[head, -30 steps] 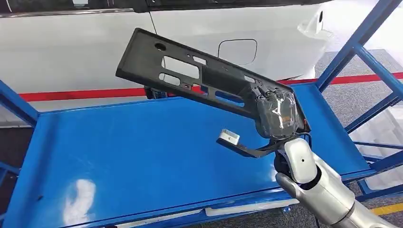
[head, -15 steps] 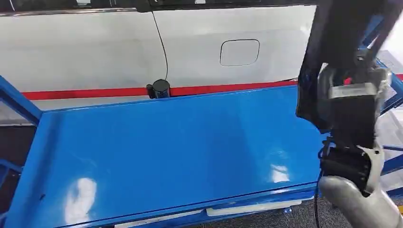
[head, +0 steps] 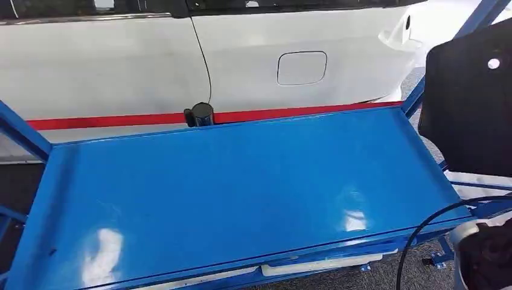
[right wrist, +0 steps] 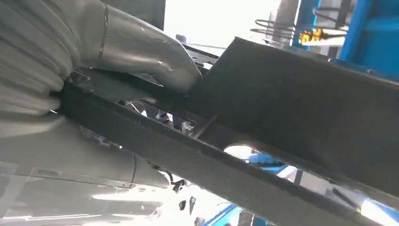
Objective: Take the parts from the cabinet and place them on the table.
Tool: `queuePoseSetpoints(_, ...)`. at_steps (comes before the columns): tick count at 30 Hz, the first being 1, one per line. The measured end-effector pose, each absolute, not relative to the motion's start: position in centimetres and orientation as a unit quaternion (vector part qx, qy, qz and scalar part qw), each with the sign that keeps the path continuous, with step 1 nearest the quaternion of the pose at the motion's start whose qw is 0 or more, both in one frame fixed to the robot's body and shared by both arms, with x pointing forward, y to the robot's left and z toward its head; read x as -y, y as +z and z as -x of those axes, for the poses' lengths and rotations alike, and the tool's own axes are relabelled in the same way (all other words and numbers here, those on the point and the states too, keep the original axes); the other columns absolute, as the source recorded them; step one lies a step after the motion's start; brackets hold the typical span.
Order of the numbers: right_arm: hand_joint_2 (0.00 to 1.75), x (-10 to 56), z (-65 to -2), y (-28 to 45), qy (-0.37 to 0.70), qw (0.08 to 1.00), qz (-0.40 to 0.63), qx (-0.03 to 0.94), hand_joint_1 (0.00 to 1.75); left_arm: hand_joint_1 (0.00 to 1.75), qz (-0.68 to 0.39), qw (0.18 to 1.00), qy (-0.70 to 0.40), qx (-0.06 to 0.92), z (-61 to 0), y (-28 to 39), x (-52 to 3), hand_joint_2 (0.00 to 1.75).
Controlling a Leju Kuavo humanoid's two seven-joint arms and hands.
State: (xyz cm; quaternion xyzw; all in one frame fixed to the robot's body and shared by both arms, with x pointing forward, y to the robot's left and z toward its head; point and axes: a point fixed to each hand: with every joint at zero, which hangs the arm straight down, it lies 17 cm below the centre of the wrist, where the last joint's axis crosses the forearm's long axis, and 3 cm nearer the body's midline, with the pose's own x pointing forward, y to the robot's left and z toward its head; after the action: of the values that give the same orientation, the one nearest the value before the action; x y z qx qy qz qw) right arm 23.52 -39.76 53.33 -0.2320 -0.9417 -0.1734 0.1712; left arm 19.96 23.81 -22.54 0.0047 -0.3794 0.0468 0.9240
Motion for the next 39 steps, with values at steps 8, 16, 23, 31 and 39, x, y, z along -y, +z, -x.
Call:
queuePoseSetpoints(8, 1.75, 40.6, -23.1, 53.1, -0.194, 0.167, 0.238, 0.937, 1.75, 0.00, -0.022, 0.924, 0.049, 0.379, -19.9, -22.6, -24.0, 1.75)
queuePoseSetpoints(16, 1.75, 40.5, -23.2, 52.8, -0.197, 0.172, 0.260, 0.929, 1.75, 0.00, -0.006, 0.947, 0.048, 0.317, -18.1, -24.0, -22.8, 1.75)
queuePoseSetpoints(23, 1.75, 39.1, -23.6, 51.2, -0.189, 0.187, 0.253, 0.930, 1.75, 0.00, -0.010, 0.956, 0.045, 0.291, -17.3, -24.6, -22.4, 1.75)
queuePoseSetpoints(31, 1.75, 37.3, -25.2, 48.2, -0.195, 0.245, 0.185, 0.932, 1.75, 0.00, -0.012, 0.962, 0.032, 0.271, -16.6, -24.9, -21.9, 1.75)
queuePoseSetpoints(39, 1.75, 33.5, -27.6, 48.2, -0.222, 0.227, 0.031, 0.948, 1.75, 0.00, -0.045, 0.953, 0.087, 0.288, -17.4, -24.7, -24.0, 1.75)
